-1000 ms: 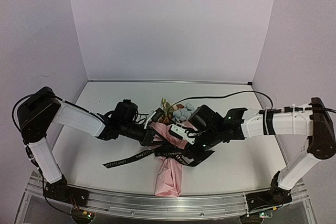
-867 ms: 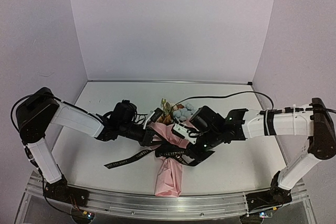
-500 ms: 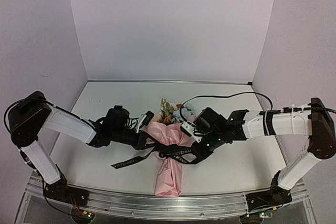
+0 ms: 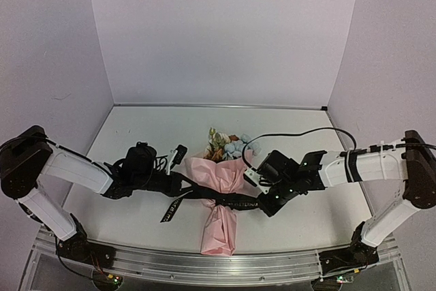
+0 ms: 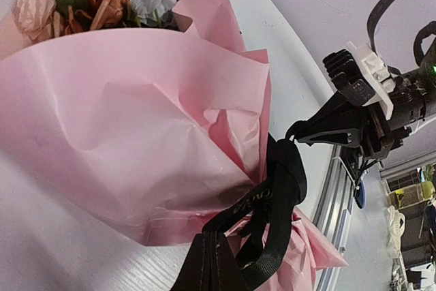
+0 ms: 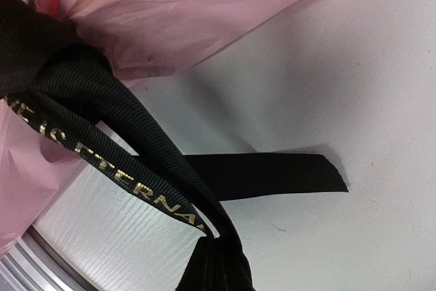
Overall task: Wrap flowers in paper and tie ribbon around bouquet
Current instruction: Tie the half-tied ribbon around the folded bouquet.
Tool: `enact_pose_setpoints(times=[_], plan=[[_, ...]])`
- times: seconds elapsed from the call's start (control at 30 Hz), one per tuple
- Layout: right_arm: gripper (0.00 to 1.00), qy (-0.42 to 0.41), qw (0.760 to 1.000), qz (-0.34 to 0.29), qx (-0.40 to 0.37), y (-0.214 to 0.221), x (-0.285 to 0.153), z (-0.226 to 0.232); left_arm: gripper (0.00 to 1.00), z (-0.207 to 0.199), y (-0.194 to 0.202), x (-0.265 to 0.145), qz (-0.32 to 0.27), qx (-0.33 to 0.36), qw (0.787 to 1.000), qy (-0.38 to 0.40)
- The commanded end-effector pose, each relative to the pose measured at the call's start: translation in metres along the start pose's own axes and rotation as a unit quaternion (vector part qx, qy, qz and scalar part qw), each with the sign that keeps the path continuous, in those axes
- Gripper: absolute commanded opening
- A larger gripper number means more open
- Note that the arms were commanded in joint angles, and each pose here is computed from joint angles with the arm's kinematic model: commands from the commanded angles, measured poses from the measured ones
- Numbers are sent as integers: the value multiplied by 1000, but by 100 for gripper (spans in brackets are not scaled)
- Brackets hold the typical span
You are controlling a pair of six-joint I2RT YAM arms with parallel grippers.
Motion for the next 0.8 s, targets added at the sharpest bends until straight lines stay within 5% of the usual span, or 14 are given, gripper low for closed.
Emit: enact_pose_setpoints(times=[0.0,0.77], plan=[[0,-7,1000,-5,12,0,-5,1,0,0,-6,-13,-40,-18,999,-15],[0,38,994,81,58,25,-12,-11,0,52,12,-44,-81,-112,971,-197]])
Point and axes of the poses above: each gripper's point midway between its finger pads, its own x axis out along the fingers, its own z axis along the line the jaws close on, y = z × x, the point moved 4 cm from there along -x, back along the fingers, and after that the axes turned 3 degrees about -x, right-handed, at the moved point
